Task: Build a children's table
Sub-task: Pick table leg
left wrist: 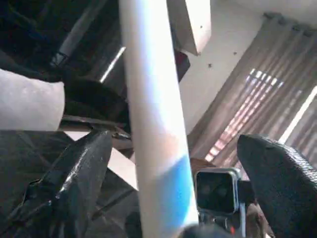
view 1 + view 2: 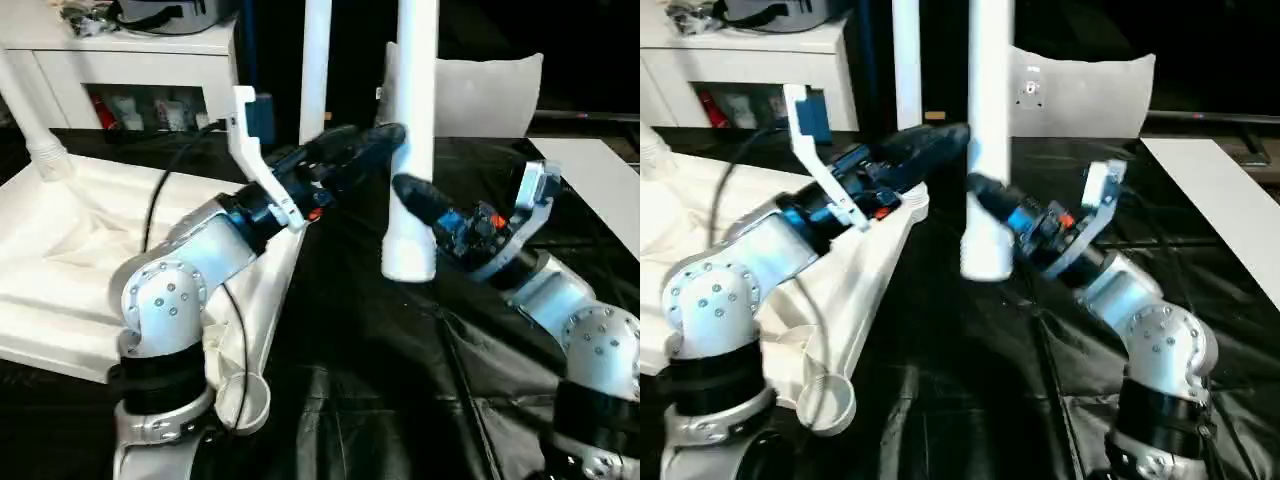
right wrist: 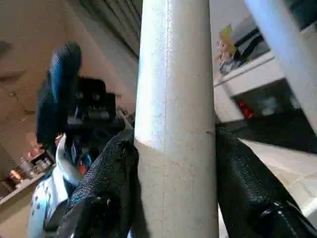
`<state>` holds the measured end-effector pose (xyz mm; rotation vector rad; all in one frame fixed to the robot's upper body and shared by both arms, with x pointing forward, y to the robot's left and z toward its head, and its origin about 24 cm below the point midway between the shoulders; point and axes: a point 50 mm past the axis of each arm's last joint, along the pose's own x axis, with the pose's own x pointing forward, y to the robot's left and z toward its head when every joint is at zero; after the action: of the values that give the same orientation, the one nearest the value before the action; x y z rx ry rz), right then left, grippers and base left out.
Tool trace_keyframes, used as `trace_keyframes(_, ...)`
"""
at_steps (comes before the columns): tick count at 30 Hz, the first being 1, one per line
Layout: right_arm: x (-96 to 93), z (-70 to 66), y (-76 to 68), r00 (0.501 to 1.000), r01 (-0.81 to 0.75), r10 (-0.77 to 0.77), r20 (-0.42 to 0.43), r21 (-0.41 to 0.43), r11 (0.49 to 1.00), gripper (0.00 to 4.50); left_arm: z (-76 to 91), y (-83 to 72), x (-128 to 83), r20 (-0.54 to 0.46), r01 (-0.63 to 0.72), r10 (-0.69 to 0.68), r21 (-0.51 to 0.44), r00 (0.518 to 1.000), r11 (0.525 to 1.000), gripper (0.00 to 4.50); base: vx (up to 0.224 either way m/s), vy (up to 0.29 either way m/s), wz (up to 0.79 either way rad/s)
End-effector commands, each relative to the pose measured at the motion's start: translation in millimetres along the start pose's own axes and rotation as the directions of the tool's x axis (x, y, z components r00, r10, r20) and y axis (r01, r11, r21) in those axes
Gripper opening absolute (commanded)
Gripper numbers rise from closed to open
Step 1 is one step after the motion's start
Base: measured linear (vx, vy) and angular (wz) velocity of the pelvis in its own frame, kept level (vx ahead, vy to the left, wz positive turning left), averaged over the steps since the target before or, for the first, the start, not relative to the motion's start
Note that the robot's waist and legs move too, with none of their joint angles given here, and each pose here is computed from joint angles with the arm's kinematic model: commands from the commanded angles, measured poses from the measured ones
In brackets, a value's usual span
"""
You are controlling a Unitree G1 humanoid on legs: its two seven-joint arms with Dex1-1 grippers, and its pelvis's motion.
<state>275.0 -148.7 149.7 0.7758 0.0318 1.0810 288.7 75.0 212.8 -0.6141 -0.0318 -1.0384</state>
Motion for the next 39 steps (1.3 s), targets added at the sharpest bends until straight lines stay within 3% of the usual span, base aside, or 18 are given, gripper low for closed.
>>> trace_keyframes(1, 1.9, 2.8, 9.9, 0.999, -0.052, 0.052, -0.013, -0.029, 0.998, 1.89, -0.2, -3.1, 5.0, -0.022, 0.014, -0.015, -0.005, 1.000, 1.000, 4.50, 0.000, 0.000, 0.00)
trace_keyframes(7, 4.5, -6.7, 12.1, 0.995, -0.045, 0.039, -0.094, -0.072, 0.996, 1.89, -6.5, -2.8, 8.7, -0.069, 0.009, -0.010, -0.018, 0.998, 1.000, 4.50, 0.000, 0.000, 0.00)
trace_keyframes(10, 11.9, -15.6, 8.3, 0.984, 0.018, -0.052, -0.169, -0.192, 0.981, 1.89, -10.4, 1.7, 8.6, -0.094, -0.042, 0.044, 0.025, 0.995, 0.999, 4.50, 0.000, 0.000, 0.00)
trace_keyframes(12, 19.1, -20.3, 2.9, 0.977, 0.083, -0.132, -0.170, -0.267, 0.960, 1.89, -11.1, 6.0, 9.0, -0.087, -0.098, 0.103, 0.061, 0.991, 0.993, 4.50, 0.000, 0.000, 0.00)
trace_keyframes(13, 20.9, -21.4, 1.8, 0.975, 0.098, -0.149, -0.165, -0.281, 0.955, 1.89, -11.3, 7.1, 9.0, -0.086, -0.112, 0.118, 0.071, 0.989, 0.991, 4.21, 0.000, 0.000, 0.00)
trace_keyframes(14, 26.3, -24.8, -3.2, 0.964, 0.160, -0.226, -0.143, -0.368, 0.916, 1.89, -11.9, 8.6, 9.0, -0.068, -0.149, 0.156, 0.092, 0.985, 0.985, 4.21, 0.000, 0.000, 0.00)
trace_keyframes(16, 31.5, -29.3, -3.7, 0.957, 0.176, -0.257, -0.132, -0.440, 0.880, 1.89, -12.7, 8.9, 9.4, -0.052, -0.182, 0.189, 0.112, 0.981, 0.977, 4.14, 0.000, 0.000, 0.00)
trace_keyframes(19, 38.0, -33.5, -4.6, 0.950, 0.209, -0.297, -0.091, -0.521, 0.828, 1.88, -15.9, 8.6, 10.0, -0.040, -0.230, 0.237, 0.130, 0.971, 0.964, 3.83, 0.000, 0.000, 0.00)
trace_keyframes(25, 47.6, -43.6, -9.4, 0.926, 0.270, -0.378, 0.008, -0.713, 0.647, 1.88, -17.7, 10.6, 15.1, 0.071, -0.400, 0.395, 0.100, 0.916, 0.911, 3.72, 0.000, 0.000, 0.00)
trace_keyframes(28, 50.7, -47.1, -9.7, 0.921, 0.297, -0.385, 0.069, -0.762, 0.575, 1.88, -24.8, 11.0, 15.8, 0.071, -0.441, 0.435, 0.165, 0.898, 0.882, 3.72, 0.000, 0.000, 0.00)
trace_keyframes(31, 52.4, -51.2, -9.2, 0.926, 0.276, -0.375, 0.052, -0.771, 0.574, 1.88, -27.4, 12.2, 14.4, 0.064, -0.457, 0.454, 0.199, 0.889, 0.867, 3.72, 0.000, 0.000, 0.00)
trace_keyframes(35, 54.5, -51.7, -11.4, 0.920, 0.309, -0.381, 0.097, -0.776, 0.550, 1.88, -30.6, 12.2, 12.1, 0.067, -0.480, 0.483, 0.291, 0.873, 0.828, 3.73, 0.000, 0.000, 0.00)
trace_keyframes(39, 56.1, -53.7, -12.3, 0.921, 0.315, -0.371, 0.117, -0.783, 0.536, 1.88, -32.1, 12.0, 12.0, 0.083, -0.488, 0.489, 0.311, 0.869, 0.815, 3.32, 0.000, 0.000, 0.00)
